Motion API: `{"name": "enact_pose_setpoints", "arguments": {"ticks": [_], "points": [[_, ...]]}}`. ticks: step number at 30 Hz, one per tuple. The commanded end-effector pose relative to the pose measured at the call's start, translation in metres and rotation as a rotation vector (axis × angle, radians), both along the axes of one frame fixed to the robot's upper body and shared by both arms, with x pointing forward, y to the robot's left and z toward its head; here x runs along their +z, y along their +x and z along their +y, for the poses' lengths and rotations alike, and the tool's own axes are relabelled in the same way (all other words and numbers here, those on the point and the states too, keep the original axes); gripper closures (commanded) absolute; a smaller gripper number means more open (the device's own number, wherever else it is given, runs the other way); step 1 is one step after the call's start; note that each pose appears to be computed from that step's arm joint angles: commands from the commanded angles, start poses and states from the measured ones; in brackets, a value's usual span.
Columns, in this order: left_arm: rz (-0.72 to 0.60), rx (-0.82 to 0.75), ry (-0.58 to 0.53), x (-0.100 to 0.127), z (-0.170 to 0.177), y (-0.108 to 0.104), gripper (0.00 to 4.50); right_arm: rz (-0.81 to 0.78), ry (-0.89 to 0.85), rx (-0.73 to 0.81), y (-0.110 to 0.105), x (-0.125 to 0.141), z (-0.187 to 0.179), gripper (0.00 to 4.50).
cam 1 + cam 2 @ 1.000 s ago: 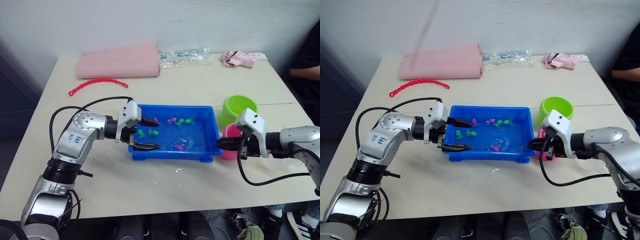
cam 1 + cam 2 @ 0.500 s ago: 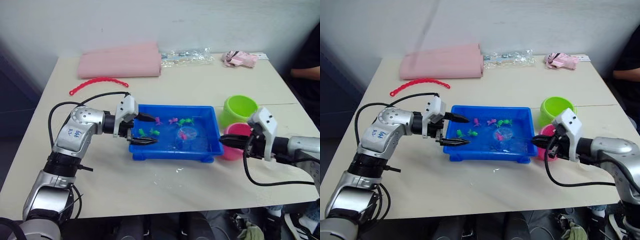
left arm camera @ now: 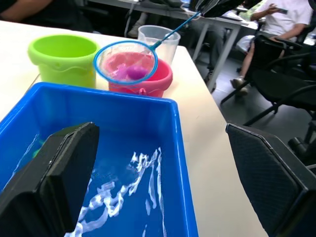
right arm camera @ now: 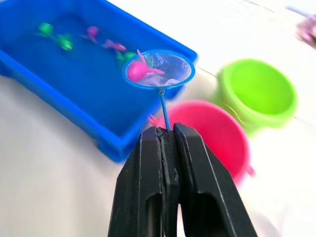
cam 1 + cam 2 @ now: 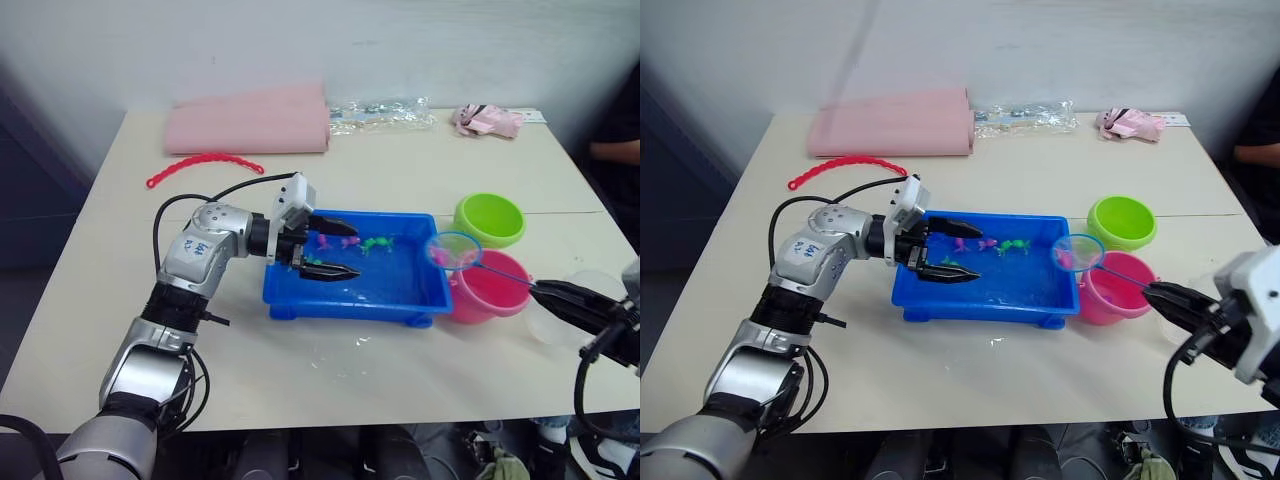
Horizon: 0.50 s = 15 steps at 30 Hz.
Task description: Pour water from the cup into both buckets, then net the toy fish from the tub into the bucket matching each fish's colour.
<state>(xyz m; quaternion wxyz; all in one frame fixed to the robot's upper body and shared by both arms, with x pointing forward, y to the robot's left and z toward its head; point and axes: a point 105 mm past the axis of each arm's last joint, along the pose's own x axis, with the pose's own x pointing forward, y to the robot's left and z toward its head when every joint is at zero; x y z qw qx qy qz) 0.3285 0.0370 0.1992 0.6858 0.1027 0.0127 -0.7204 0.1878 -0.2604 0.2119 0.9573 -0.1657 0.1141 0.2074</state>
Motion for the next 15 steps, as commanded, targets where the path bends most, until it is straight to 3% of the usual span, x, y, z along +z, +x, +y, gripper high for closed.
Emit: {"name": "enact_pose_setpoints", "arguments": {"ticks": [1,2,6,10,15], "points": [[-0.047,-0.049,-0.004,0.007,-0.008,-0.001,0.03,-0.069,-0.089,-0.073,-0.012,0.010,-0.011,4.50],[-0.049,-0.054,-0.004,0.007,-0.009,-0.001,0.03,-0.072,-0.109,-0.090,-0.014,0.010,-0.015,4.50],[-0.056,-0.075,-0.005,0.006,-0.014,-0.001,0.03,-0.115,-0.466,-0.118,-0.024,0.007,-0.030,4.50],[-0.064,-0.076,-0.007,0.007,-0.016,0.000,0.03,-0.188,-0.898,0.021,-0.025,0.002,-0.027,4.50],[-0.077,-0.072,-0.008,0.007,-0.017,0.002,0.03,-0.308,-1.187,0.094,-0.021,0.006,-0.029,4.50]]}}
